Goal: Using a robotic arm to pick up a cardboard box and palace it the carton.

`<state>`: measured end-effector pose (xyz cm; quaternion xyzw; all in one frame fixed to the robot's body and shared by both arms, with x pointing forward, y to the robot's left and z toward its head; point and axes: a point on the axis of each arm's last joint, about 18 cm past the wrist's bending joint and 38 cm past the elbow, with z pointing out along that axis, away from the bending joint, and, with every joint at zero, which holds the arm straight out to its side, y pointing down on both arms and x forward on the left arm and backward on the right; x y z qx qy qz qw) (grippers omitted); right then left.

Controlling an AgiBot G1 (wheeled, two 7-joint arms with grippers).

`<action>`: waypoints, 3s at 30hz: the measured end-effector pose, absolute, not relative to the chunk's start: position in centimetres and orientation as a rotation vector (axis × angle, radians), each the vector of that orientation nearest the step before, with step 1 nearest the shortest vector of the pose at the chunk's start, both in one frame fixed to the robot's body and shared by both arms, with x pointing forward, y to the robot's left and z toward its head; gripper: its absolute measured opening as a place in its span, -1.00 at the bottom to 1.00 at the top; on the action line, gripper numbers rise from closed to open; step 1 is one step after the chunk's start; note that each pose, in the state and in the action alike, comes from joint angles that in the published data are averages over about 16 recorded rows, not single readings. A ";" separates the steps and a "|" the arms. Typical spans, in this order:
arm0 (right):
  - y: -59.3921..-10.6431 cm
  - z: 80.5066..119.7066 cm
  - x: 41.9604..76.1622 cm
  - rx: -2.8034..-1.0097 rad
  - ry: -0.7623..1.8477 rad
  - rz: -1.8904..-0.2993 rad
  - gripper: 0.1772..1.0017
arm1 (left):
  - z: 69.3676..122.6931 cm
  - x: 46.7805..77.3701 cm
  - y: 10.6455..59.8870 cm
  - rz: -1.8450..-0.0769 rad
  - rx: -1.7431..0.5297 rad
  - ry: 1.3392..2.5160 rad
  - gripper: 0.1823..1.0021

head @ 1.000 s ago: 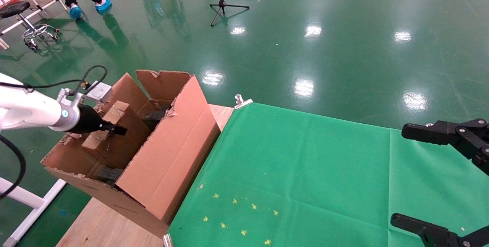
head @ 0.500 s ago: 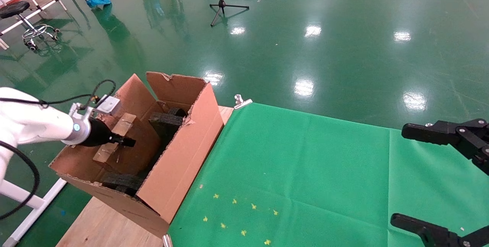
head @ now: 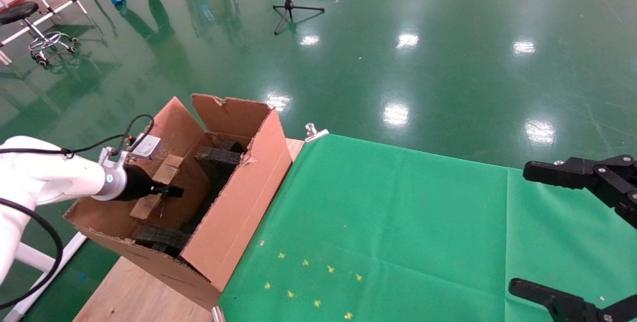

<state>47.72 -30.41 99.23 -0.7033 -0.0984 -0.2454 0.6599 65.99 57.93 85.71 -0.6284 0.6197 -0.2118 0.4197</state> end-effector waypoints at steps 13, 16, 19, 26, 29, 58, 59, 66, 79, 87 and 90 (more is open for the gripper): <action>-30.4 99.2 47.7 -1.591 -0.222 -0.556 1.00 | 84.9 66.0 57.8 -0.531 -1.570 1.560 -0.67; -30.4 99.2 47.7 -1.591 -0.222 -0.556 1.00 | 84.9 66.0 57.9 -0.530 -1.571 1.561 -0.62; -30.4 99.2 47.7 -1.591 -0.222 -0.556 1.00 | 84.9 66.0 57.9 -0.531 -1.572 1.560 -0.58; -30.4 99.2 47.7 -1.591 -0.222 -0.556 1.00 | 85.3 66.0 57.9 -0.541 -1.572 1.554 -0.34; -30.4 99.2 47.7 -1.591 -0.222 -0.556 1.00 | 86.0 66.0 58.0 -0.558 -1.564 1.546 -0.20; -30.4 99.2 47.7 -1.591 -0.222 -0.556 1.00 | 103.9 57.3 56.9 -1.147 -1.142 1.462 0.97; -30.4 99.2 47.7 -1.591 -0.222 -0.556 1.00 | 104.1 57.1 56.8 -1.148 -1.136 1.463 0.97; -30.4 99.2 47.7 -1.590 -0.222 -0.556 1.00 | 104.3 56.7 56.1 -1.151 -1.098 1.487 1.00; -30.4 99.2 47.7 -1.590 -0.222 -0.556 1.00 | 103.6 57.5 51.1 -1.251 -0.930 1.619 1.00; -30.4 99.2 47.7 -1.590 -0.222 -0.556 1.00 | 103.0 57.3 47.0 -1.335 -0.764 1.720 1.00; -30.4 99.2 47.7 -1.590 -0.222 -0.556 1.00 | 102.8 57.1 45.4 -1.367 -0.699 1.754 1.00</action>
